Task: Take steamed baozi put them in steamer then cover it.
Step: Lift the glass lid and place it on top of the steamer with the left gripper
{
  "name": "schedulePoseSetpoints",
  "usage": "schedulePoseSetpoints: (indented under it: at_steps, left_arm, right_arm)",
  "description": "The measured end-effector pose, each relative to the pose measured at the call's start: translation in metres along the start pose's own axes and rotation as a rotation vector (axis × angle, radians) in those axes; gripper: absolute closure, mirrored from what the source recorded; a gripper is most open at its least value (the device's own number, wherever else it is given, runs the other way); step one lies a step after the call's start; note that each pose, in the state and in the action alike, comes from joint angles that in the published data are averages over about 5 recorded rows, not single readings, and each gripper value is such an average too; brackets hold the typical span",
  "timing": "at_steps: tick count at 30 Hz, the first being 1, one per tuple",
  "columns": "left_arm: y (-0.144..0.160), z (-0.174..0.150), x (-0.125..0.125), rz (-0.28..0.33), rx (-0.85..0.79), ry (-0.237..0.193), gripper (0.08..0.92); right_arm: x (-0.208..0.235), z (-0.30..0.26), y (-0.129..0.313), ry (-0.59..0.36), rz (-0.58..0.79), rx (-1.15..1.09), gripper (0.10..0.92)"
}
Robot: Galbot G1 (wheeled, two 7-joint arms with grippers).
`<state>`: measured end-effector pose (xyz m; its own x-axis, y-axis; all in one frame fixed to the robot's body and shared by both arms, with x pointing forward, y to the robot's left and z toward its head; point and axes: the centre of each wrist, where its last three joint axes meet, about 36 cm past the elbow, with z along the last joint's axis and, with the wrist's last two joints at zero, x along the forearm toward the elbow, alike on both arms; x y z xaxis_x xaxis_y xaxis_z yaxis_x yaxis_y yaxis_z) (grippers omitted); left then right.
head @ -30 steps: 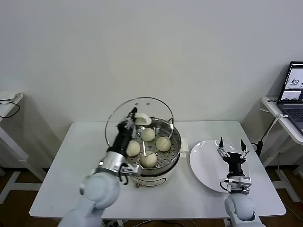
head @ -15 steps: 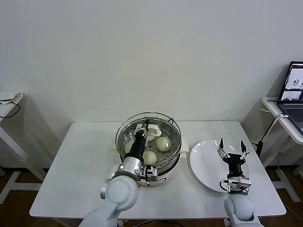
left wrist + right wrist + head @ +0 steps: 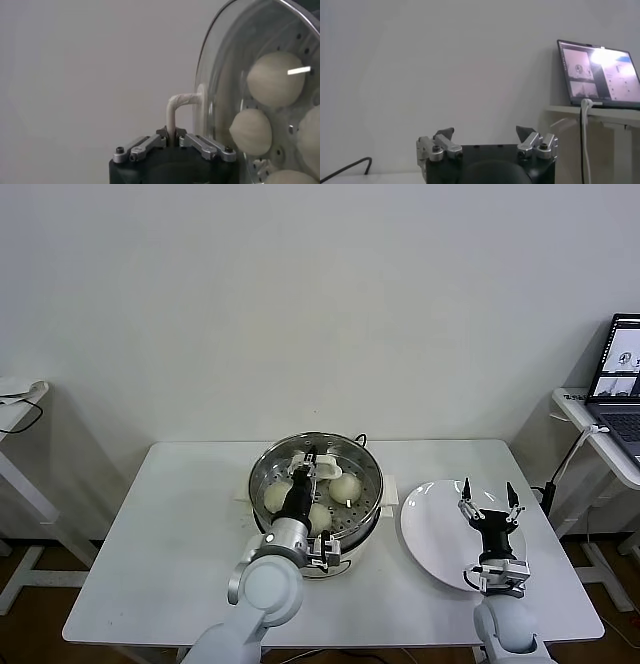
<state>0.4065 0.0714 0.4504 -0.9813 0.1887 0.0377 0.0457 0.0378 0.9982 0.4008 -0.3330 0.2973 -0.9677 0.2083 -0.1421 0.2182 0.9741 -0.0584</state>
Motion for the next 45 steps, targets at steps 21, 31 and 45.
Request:
schedulePoseSetpoints:
  at_steps: [21, 31, 45]
  left_arm:
    - [-0.01, -0.008, -0.009, -0.01, -0.005, 0.002, 0.807]
    - [-0.016, -0.007, -0.011, -0.002, -0.017, 0.01, 0.807]
    - [-0.023, -0.007, -0.011, 0.002, -0.028, 0.016, 0.807]
  right_arm:
    - [0.001, 0.003, -0.001, 0.005, -0.014, 0.005, 0.2]
    - [0.001, 0.003, -0.001, 0.006, -0.016, 0.003, 0.2]
    - [0.002, 0.005, 0.001, 0.009, -0.021, 0.0, 0.2]
